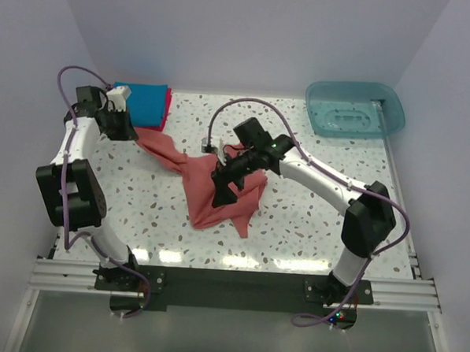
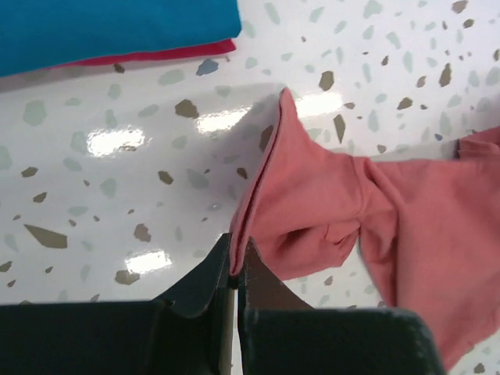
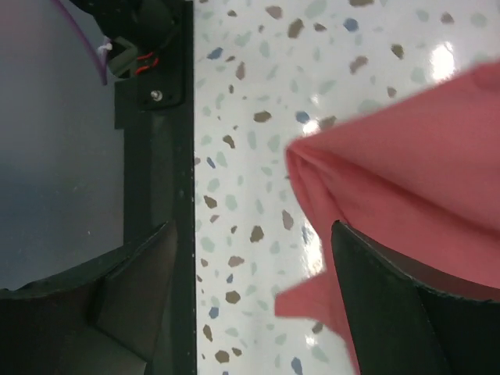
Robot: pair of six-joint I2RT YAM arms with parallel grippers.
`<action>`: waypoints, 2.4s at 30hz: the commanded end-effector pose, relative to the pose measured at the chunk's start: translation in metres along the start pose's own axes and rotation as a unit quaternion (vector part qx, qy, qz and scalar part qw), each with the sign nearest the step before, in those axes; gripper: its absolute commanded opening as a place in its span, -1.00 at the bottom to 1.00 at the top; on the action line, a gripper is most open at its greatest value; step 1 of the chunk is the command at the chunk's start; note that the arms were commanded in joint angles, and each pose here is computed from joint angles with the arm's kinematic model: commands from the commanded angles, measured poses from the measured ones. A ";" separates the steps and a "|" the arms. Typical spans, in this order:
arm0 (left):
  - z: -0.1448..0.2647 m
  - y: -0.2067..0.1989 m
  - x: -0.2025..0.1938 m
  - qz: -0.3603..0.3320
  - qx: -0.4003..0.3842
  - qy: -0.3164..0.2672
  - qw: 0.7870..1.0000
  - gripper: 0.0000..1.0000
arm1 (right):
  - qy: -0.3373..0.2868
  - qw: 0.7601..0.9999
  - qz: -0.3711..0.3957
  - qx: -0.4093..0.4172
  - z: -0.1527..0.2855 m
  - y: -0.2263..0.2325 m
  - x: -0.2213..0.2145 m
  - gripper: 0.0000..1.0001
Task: Fold and stack the t-shirts
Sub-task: Flatten the tshirt out
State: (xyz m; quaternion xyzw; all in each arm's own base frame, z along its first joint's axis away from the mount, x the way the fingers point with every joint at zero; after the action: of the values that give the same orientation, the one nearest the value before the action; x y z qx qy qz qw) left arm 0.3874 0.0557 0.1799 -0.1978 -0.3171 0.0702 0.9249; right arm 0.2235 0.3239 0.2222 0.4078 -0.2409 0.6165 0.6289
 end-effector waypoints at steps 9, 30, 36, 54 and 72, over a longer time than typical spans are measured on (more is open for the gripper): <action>-0.014 0.018 -0.013 -0.045 0.002 0.040 0.998 -1.00 | -0.008 0.954 -0.148 -0.261 0.106 -0.144 -0.059 0.40; -0.024 0.016 -0.011 -0.047 -0.031 0.061 0.997 -1.00 | 0.083 0.949 -0.082 -0.292 0.041 -0.265 -0.114 0.42; -0.027 0.016 -0.010 -0.038 -0.032 0.062 0.997 -1.00 | 0.120 0.957 -0.066 -0.254 0.036 -0.246 -0.133 0.41; -0.032 0.019 0.017 -0.044 -0.023 0.034 0.998 -1.00 | 0.181 0.951 -0.033 -0.250 0.046 -0.240 -0.132 -1.00; 0.072 -0.047 0.165 -0.192 -0.034 -0.230 0.953 -1.00 | -0.065 0.824 0.050 -0.560 0.298 -0.204 0.026 -1.00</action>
State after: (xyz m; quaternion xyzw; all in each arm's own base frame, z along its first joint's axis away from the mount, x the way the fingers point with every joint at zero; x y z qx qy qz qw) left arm 0.4732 0.0820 0.2528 -0.1671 -0.4342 -0.0378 0.8844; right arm 0.4916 0.1200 0.2960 0.0384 -0.5214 0.4094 0.7477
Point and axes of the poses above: each gripper's point midway between its finger pads, its own z axis back along the fingers, its own y axis along the line the jaws close on, x = y × z, the point moved 6 cm from there along z, back along the fingers, and after that the axes turned 12 degrees about z, right-handed, at the moved point
